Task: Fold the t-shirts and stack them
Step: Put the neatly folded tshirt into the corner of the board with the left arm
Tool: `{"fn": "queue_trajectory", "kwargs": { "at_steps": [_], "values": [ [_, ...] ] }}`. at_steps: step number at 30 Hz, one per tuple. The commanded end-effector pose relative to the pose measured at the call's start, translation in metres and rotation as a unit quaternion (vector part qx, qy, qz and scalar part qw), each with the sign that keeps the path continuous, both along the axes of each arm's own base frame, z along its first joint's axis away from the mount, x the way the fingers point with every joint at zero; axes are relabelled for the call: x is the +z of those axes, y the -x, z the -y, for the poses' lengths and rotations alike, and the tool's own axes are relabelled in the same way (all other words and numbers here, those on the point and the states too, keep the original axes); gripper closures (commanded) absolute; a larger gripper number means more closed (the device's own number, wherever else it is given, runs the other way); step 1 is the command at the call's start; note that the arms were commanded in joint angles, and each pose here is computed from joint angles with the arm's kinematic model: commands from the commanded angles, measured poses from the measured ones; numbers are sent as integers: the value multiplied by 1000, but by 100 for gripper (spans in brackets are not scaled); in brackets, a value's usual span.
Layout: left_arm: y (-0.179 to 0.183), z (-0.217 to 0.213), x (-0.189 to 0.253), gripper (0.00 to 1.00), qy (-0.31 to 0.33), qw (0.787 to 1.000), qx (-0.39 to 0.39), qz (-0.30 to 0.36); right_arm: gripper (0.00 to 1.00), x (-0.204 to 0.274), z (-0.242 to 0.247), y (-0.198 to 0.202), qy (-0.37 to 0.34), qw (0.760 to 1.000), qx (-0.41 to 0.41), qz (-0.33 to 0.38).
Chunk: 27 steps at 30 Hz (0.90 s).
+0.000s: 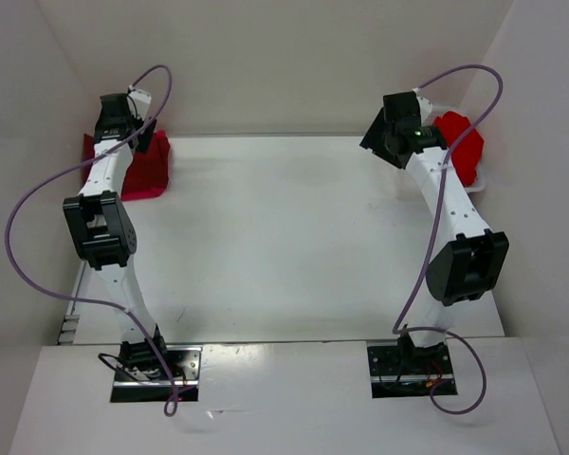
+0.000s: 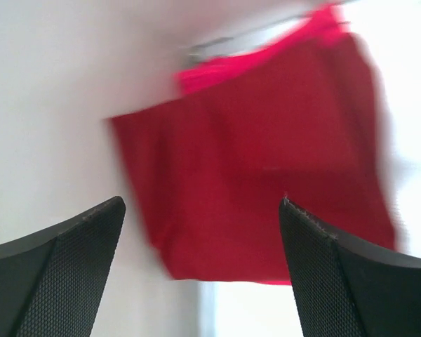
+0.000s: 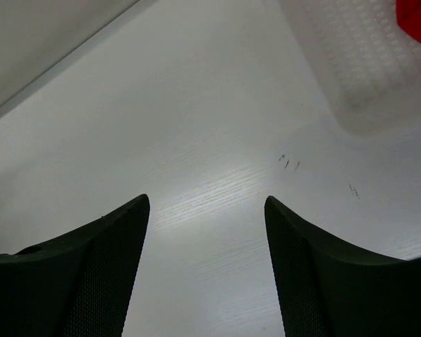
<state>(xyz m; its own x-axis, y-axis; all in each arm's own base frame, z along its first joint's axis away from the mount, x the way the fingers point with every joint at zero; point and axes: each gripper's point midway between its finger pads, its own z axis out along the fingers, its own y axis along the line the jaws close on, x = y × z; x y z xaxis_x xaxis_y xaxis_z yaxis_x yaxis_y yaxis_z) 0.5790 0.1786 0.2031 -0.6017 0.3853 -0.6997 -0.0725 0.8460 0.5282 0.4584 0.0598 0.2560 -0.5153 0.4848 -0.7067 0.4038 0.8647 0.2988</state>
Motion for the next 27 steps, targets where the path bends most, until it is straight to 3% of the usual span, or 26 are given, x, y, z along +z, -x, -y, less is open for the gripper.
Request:
{"fn": "queue_trajectory", "kwargs": {
  "at_steps": [1,6,12,27],
  "values": [
    [-1,40,-21,2,68,997,-30,-14,28,13,13,-10,7,999,-32,17],
    [-16,75,-57,1,78,995,-40,-45,28,1,13,-1,6,1000,-28,5],
    [-26,59,-63,1,70,997,37,-18,28,-11,14,17,4,1000,-23,-6],
    [-18,42,-106,1,64,995,66,-46,28,-11,12,24,3,1000,-11,0]
  ]
}}
